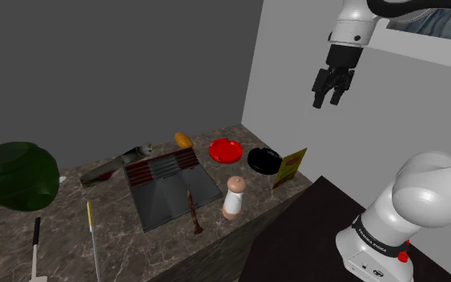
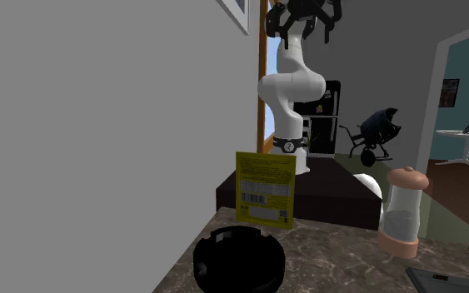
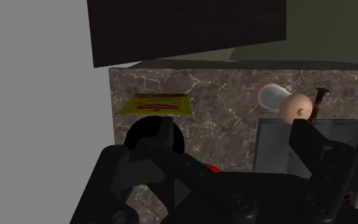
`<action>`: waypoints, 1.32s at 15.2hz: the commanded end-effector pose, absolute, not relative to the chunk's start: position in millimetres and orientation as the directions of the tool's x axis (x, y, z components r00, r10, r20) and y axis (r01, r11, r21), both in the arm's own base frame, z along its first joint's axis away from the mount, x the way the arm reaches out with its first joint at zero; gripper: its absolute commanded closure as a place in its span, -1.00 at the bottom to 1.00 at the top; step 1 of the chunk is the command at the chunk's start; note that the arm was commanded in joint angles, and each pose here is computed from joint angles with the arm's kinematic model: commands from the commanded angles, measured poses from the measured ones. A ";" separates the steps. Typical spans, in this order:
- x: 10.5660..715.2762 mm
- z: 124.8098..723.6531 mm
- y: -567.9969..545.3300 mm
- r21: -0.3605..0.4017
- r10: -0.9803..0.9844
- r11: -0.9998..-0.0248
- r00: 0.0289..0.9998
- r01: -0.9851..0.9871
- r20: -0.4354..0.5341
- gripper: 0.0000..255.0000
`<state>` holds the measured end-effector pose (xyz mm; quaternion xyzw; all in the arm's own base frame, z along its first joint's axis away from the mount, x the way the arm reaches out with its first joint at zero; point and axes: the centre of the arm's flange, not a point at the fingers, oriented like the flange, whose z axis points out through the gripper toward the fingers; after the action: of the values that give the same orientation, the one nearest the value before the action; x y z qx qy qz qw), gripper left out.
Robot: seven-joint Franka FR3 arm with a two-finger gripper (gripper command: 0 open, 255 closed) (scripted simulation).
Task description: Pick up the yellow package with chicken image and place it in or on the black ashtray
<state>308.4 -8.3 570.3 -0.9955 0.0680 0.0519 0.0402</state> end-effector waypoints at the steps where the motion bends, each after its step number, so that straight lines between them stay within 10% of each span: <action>1: 308.4 570.3 -8.3 -0.073 -0.131 -0.988 0.985 -0.140 -0.109 -1.00; 10: 346.5 470.2 -48.8 -0.035 -0.670 -0.737 0.737 -0.675 -0.090 -1.00; 20: 352.4 361.5 -114.5 -0.014 -0.986 -0.161 0.161 -0.987 -0.048 -1.00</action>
<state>352.9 -106.8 369.6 -0.7855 0.6183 0.0175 0.0217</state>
